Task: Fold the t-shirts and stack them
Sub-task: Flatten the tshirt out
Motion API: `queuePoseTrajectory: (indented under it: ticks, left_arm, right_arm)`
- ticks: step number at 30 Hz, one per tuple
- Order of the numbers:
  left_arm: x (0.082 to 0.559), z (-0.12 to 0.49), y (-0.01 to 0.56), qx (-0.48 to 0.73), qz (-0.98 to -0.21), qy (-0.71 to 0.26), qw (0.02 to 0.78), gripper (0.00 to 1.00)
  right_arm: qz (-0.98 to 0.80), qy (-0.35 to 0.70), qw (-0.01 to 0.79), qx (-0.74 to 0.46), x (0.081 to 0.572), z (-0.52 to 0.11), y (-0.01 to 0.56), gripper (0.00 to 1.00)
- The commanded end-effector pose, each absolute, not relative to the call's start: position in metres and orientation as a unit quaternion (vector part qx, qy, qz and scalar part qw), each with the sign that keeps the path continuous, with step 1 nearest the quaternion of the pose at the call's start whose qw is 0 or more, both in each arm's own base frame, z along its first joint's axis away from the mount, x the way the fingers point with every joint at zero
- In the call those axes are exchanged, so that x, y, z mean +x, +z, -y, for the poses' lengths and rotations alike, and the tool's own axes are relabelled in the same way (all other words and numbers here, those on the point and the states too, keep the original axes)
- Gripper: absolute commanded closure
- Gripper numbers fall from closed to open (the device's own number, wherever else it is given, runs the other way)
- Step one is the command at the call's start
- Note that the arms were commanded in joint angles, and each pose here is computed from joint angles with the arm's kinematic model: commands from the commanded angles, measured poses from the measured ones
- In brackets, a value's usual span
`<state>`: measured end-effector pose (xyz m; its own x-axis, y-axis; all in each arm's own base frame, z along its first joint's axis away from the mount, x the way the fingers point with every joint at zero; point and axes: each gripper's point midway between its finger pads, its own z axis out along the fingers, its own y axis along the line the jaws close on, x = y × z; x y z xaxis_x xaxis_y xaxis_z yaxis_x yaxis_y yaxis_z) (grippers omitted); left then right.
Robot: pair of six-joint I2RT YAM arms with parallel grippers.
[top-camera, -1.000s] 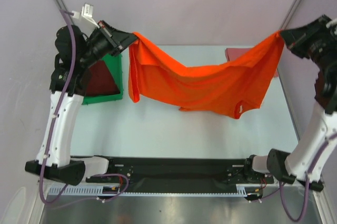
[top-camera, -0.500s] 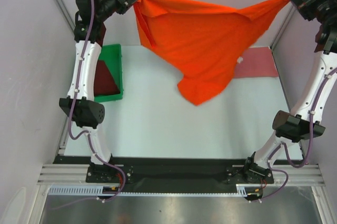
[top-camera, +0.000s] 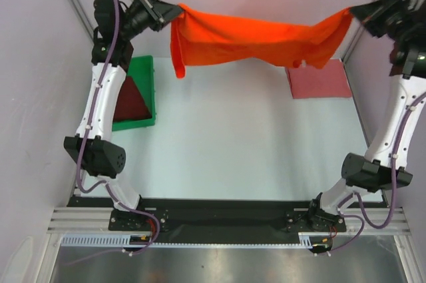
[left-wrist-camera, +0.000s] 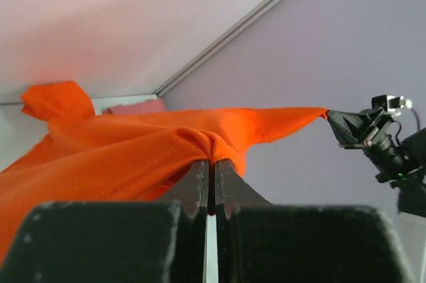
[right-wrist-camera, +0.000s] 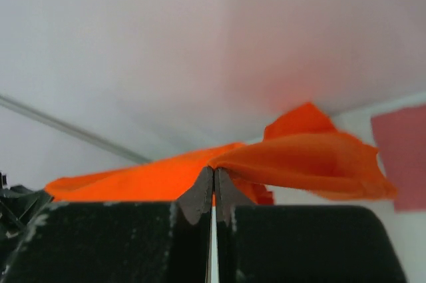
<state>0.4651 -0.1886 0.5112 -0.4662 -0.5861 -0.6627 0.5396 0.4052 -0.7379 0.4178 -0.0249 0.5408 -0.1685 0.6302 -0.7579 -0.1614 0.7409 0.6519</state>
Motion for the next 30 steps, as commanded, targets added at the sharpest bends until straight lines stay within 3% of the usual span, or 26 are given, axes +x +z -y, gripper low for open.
queuePoseTrajectory:
  ticks: [1, 3, 4, 6, 7, 9, 14, 19, 25, 30]
  left_arm:
    - [0.424, 0.217, 0.446, 0.006, -0.718, -0.528, 0.454, 1.00]
    - [0.414, 0.222, 0.412, -0.001, -0.731, -0.516, 0.446, 1.00]
    - [0.396, 0.221, 0.371, -0.018, -0.753, -0.508, 0.418, 1.00]
    - [0.379, 0.216, 0.333, -0.022, -0.777, -0.490, 0.395, 1.00]
    - [0.370, 0.210, 0.296, -0.034, -0.804, -0.464, 0.370, 1.00]
    - [0.344, 0.203, 0.263, -0.011, -0.834, -0.431, 0.343, 1.00]
    - [0.274, 0.179, 0.156, -0.012, -0.900, -0.362, 0.244, 1.00]
    - [0.209, 0.167, 0.090, -0.009, -0.936, -0.310, 0.168, 1.00]
    - [0.177, 0.183, 0.074, -0.026, -0.961, -0.255, 0.107, 1.00]
    - [0.153, 0.167, 0.064, -0.069, -0.971, -0.220, 0.067, 1.00]
  right_arm:
    - [-0.752, 0.294, 0.578, 0.122, 0.382, -0.037, 0.496, 1.00]
    - [-0.755, 0.267, 0.587, 0.121, 0.348, -0.057, 0.484, 1.00]
    - [-0.786, 0.253, 0.541, 0.162, 0.346, -0.054, 0.434, 1.00]
    - [-0.795, 0.255, 0.521, 0.178, 0.306, -0.057, 0.407, 1.00]
    - [-0.830, 0.237, 0.464, 0.198, 0.292, -0.057, 0.353, 1.00]
    - [-0.837, 0.212, 0.462, 0.201, 0.250, -0.051, 0.332, 1.00]
    - [-0.888, 0.143, 0.361, 0.248, 0.172, -0.034, 0.237, 1.00]
    - [-0.885, 0.140, 0.310, 0.318, 0.124, -0.035, 0.218, 1.00]
    - [-0.893, 0.132, 0.249, 0.351, 0.081, -0.039, 0.190, 1.00]
    - [-0.895, 0.205, 0.244, 0.312, 0.069, -0.065, 0.194, 1.00]
